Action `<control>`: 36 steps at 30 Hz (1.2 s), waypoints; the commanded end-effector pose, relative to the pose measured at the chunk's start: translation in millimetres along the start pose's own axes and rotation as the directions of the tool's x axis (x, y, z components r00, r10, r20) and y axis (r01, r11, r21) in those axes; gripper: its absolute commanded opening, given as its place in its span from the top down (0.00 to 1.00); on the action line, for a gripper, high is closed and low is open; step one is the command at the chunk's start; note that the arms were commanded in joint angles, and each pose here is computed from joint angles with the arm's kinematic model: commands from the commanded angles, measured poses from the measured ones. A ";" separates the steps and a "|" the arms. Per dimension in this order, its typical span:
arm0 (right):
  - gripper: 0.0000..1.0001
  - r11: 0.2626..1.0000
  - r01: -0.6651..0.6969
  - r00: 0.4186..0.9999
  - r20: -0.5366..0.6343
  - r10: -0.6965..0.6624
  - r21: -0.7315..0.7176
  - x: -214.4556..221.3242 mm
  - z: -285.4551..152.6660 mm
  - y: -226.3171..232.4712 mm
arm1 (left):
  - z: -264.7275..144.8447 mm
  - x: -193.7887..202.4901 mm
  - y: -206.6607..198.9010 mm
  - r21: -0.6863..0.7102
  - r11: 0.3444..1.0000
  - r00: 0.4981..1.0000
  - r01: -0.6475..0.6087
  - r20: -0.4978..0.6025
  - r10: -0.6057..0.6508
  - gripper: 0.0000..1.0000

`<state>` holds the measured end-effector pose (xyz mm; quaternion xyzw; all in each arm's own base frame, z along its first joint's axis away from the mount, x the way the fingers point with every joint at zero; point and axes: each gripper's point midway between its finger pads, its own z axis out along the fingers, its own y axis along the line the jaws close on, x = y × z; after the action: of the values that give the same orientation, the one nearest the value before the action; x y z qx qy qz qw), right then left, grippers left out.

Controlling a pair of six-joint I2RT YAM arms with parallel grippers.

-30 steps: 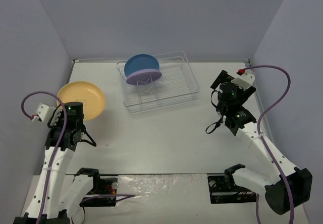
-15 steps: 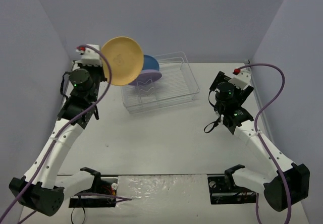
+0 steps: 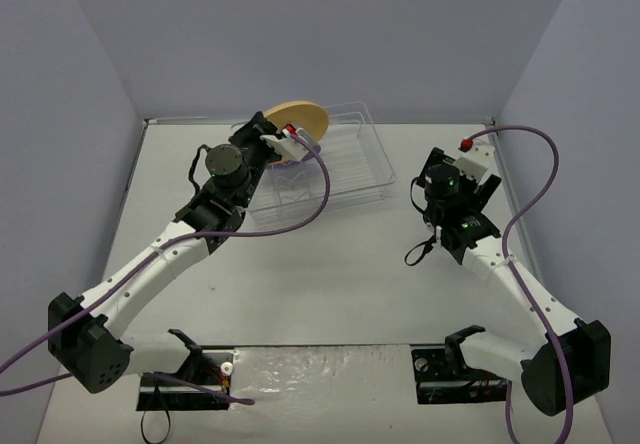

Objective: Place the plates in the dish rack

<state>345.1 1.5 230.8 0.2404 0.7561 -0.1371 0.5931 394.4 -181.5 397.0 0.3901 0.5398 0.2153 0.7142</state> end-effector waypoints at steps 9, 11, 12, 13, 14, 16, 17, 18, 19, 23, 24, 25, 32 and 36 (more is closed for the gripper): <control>0.00 0.997 -0.063 0.997 0.049 0.061 0.044 -16.2 -3.3 -11.4 | 4.4 -17.9 -5.1 -0.093 0.955 0.957 -0.281 0.039 0.286 1.00; 0.00 0.997 -0.058 0.997 0.047 0.056 0.047 -15.7 -2.8 -11.6 | 2.9 -18.5 -17.7 -0.049 0.949 0.948 -0.312 0.049 0.314 1.00; 0.00 0.997 -0.056 0.998 0.046 0.053 0.049 -15.1 -2.6 -12.3 | 2.3 -18.9 -23.4 -0.035 0.943 0.942 -0.330 0.055 0.332 1.00; 0.00 0.997 -0.056 0.998 0.046 0.053 0.049 -15.2 -2.7 -12.5 | 1.6 -18.9 -28.2 -0.030 0.937 0.935 -0.349 0.060 0.350 1.00; 0.00 0.997 -0.056 0.998 0.045 0.053 0.049 -14.9 -2.8 -13.0 | 1.2 -21.2 -30.6 -0.038 0.932 0.930 -0.360 0.067 0.362 1.00; 0.00 0.997 -0.057 0.997 0.047 0.055 0.050 -15.3 -3.3 -13.9 | 3.5 -20.5 -35.9 -0.044 0.925 0.922 -0.378 0.068 0.380 1.00; 0.00 0.997 -0.061 0.997 0.049 0.058 0.050 -16.1 -3.5 -14.5 | 5.5 -20.9 -35.3 -0.052 0.926 0.924 -0.375 0.065 0.378 1.00; 0.00 0.997 -0.060 0.997 0.050 0.057 0.052 -16.1 -3.5 -15.1 | 8.0 -20.6 -35.6 -0.052 0.924 0.922 -0.379 0.059 0.382 1.00; 0.00 0.997 -0.058 0.997 0.050 0.056 0.053 -15.8 -3.6 -15.8 | 10.7 -20.3 -36.1 -0.051 0.922 0.921 -0.384 0.053 0.387 1.00; 0.00 0.996 -0.058 0.997 0.051 0.055 0.061 -14.1 -3.0 -18.8 | 19.9 -13.5 -52.5 -0.030 0.892 0.891 -0.450 0.045 0.451 1.00; 0.00 0.996 -0.058 0.997 0.051 0.055 0.061 -13.6 -2.8 -19.1 | 22.1 -11.9 -54.6 -0.031 0.889 0.888 -0.457 0.038 0.458 1.00; 0.00 0.996 -0.058 0.997 0.050 0.055 0.062 -13.1 -2.6 -19.3 | 24.1 -10.3 -55.9 -0.031 0.886 0.885 -0.463 0.030 0.464 1.00; 0.00 0.996 -0.062 0.997 0.053 0.059 0.063 -14.1 -3.7 -22.2 | 35.7 2.9 -60.6 -0.030 0.870 0.871 -0.492 -0.009 0.492 1.00; 0.00 0.996 -0.063 0.997 0.055 0.060 0.061 -14.0 -4.0 -22.5 | 42.3 10.3 -47.2 -0.053 0.877 0.879 -0.477 -0.057 0.474 1.00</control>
<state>333.9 -8.9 225.7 0.2461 0.7581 -0.1495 0.5851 422.0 -239.4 277.3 0.5790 0.4467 0.3607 0.5789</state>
